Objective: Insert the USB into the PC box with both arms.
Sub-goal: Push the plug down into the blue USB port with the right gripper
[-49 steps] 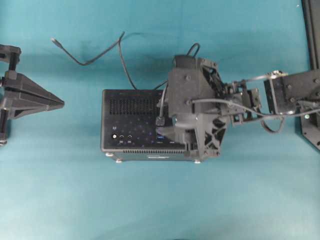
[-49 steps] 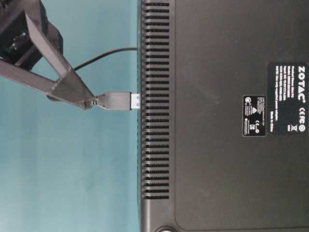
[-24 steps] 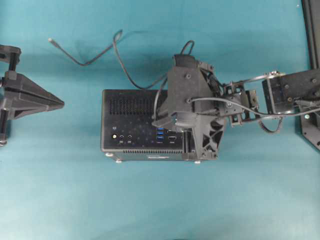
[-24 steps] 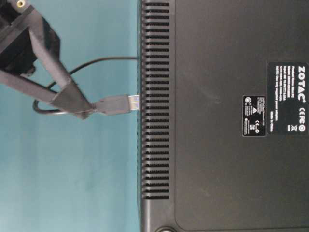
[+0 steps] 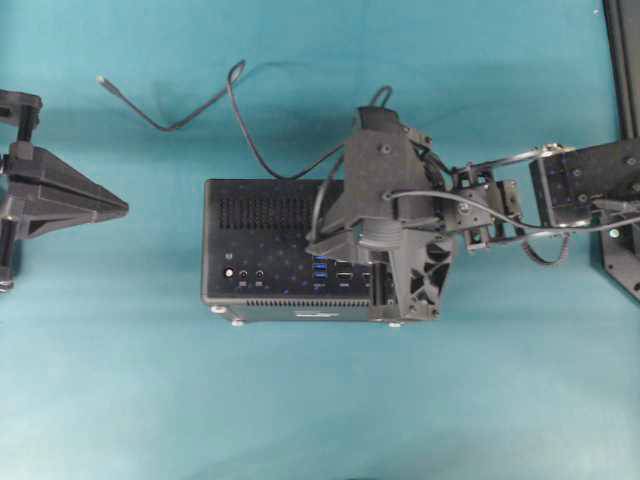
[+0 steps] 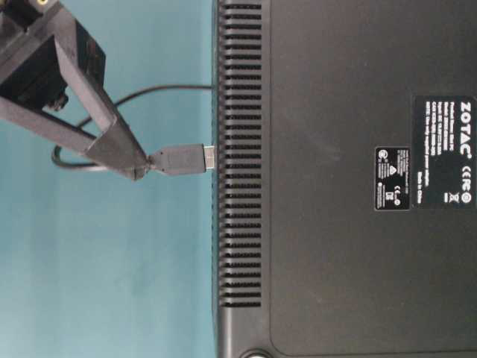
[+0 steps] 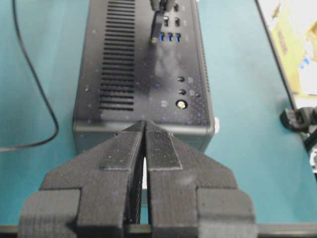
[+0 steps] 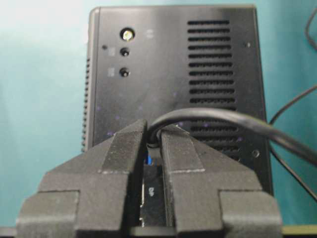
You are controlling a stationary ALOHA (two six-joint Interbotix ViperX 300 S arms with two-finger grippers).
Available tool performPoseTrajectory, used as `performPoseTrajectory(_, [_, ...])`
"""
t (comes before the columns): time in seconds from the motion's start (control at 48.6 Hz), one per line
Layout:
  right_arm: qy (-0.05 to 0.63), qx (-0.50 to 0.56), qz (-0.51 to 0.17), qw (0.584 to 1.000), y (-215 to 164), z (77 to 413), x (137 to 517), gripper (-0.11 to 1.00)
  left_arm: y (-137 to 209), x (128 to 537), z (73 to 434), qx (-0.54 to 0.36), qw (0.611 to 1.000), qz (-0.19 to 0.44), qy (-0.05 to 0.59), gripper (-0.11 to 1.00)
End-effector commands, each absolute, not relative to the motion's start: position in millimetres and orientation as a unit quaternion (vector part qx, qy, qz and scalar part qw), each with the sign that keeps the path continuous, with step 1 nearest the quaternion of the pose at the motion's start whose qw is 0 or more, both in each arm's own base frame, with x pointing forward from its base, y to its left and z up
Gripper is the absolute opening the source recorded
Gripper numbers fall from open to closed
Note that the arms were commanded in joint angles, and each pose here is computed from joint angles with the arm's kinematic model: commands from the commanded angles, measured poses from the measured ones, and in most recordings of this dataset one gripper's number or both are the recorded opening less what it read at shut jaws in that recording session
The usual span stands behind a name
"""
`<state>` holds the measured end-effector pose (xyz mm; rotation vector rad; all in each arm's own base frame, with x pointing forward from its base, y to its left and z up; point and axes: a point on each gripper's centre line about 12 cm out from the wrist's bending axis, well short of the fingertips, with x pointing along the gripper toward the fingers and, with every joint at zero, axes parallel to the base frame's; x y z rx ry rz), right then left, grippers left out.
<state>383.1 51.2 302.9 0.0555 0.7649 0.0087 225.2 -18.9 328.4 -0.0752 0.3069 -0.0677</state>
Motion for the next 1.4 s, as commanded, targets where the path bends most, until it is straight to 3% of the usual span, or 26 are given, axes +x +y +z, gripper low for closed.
performPoseTrajectory(0.0, [0.384, 0.035, 0.007, 0.923, 56, 297, 381, 0.12, -19, 227, 337, -0.038, 0.989, -0.035, 0.140, 0.00])
performPoseTrajectory(0.515, [0.385, 0.040, -0.010, 0.922, 40, 281, 386, 0.11, -19, 227, 337, -0.038, 0.989, -0.035, 0.140, 0.00])
performPoseTrajectory(0.885, [0.395, 0.057, 0.015, 0.917, 64, 280, 381, 0.11, -19, 227, 336, -0.038, 0.989, -0.035, 0.141, 0.00])
performPoseTrajectory(1.379, [0.386, 0.047, -0.020, 0.921, 34, 282, 384, 0.11, -19, 227, 337, -0.038, 0.989, -0.034, 0.140, 0.00])
